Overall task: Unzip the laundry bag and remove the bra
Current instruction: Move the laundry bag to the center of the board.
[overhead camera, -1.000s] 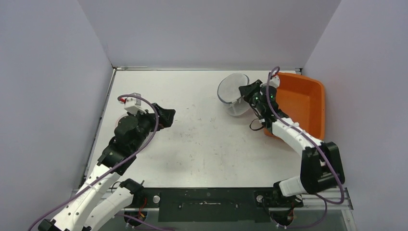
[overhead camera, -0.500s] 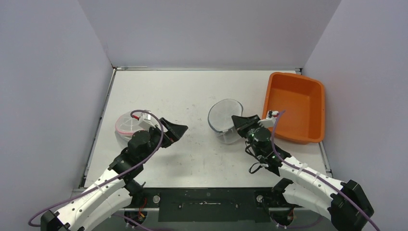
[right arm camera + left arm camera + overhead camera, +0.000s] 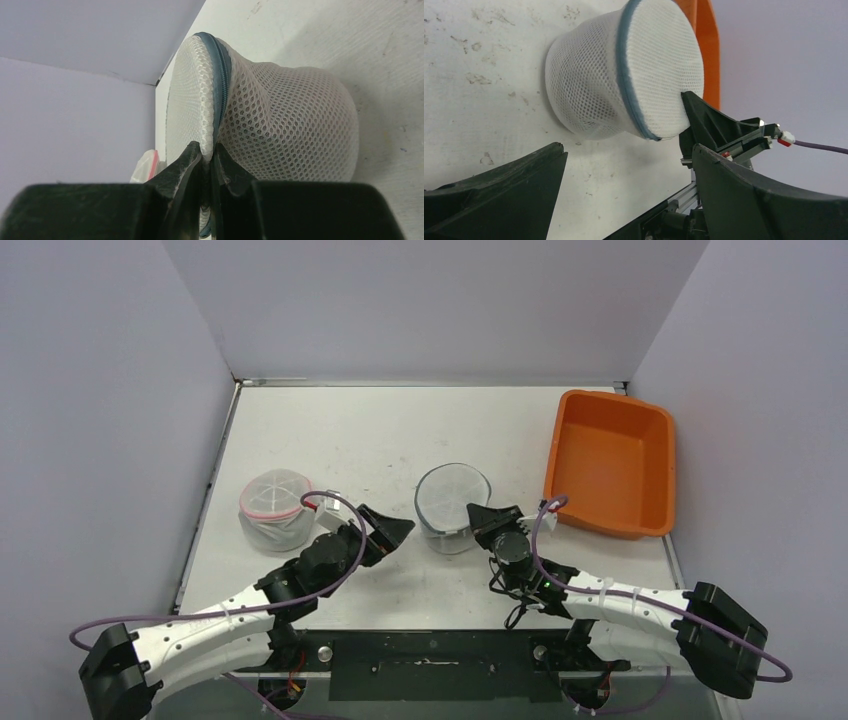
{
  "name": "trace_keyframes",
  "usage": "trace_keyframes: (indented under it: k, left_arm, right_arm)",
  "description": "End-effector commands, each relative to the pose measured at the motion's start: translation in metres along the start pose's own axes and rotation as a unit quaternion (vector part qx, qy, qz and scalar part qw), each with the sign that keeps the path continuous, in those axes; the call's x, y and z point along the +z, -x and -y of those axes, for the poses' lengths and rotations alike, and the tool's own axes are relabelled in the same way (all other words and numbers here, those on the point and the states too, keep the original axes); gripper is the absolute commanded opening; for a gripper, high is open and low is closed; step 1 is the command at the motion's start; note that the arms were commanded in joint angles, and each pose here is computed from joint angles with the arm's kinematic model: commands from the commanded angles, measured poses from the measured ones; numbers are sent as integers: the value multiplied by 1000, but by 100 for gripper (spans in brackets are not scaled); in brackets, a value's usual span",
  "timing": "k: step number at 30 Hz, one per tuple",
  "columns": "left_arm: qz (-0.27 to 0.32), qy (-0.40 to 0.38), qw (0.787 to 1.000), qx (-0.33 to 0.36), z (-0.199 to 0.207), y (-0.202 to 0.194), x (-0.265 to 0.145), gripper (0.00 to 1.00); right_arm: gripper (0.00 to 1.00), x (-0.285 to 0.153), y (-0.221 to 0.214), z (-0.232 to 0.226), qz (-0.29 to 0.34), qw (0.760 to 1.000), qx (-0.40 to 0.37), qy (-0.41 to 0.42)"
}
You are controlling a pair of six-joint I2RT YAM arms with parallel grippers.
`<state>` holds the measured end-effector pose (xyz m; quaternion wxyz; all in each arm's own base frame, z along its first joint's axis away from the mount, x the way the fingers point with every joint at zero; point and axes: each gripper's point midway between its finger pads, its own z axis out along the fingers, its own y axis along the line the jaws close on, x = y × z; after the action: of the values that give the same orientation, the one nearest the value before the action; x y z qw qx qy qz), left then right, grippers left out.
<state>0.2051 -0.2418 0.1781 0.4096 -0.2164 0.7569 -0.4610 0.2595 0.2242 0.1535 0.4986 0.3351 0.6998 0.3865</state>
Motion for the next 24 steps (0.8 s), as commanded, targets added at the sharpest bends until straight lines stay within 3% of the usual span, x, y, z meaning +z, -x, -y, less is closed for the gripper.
trace_keyframes:
  k: [1,10,12,20,24]
  left_arm:
    - [15,-35,999,-31,19,3,8,96]
    - [-30,-35,999,-25,28,-23,33,100]
    - [-42,-32,998,-24,29,-30,40,93]
    - [-62,-45,997,-19,33,-41,52,83]
    - [-81,-59,995,-15,37,-48,57,70]
  right_arm:
    - [5,-2,14,-9,38,998,48,17]
    - [5,-10,12,6,28,999,32,4]
    - [5,-11,10,6,25,999,31,4]
    - [5,-15,9,2,13,1000,-3,16]
    - [5,-17,7,-1,5,999,-15,31]
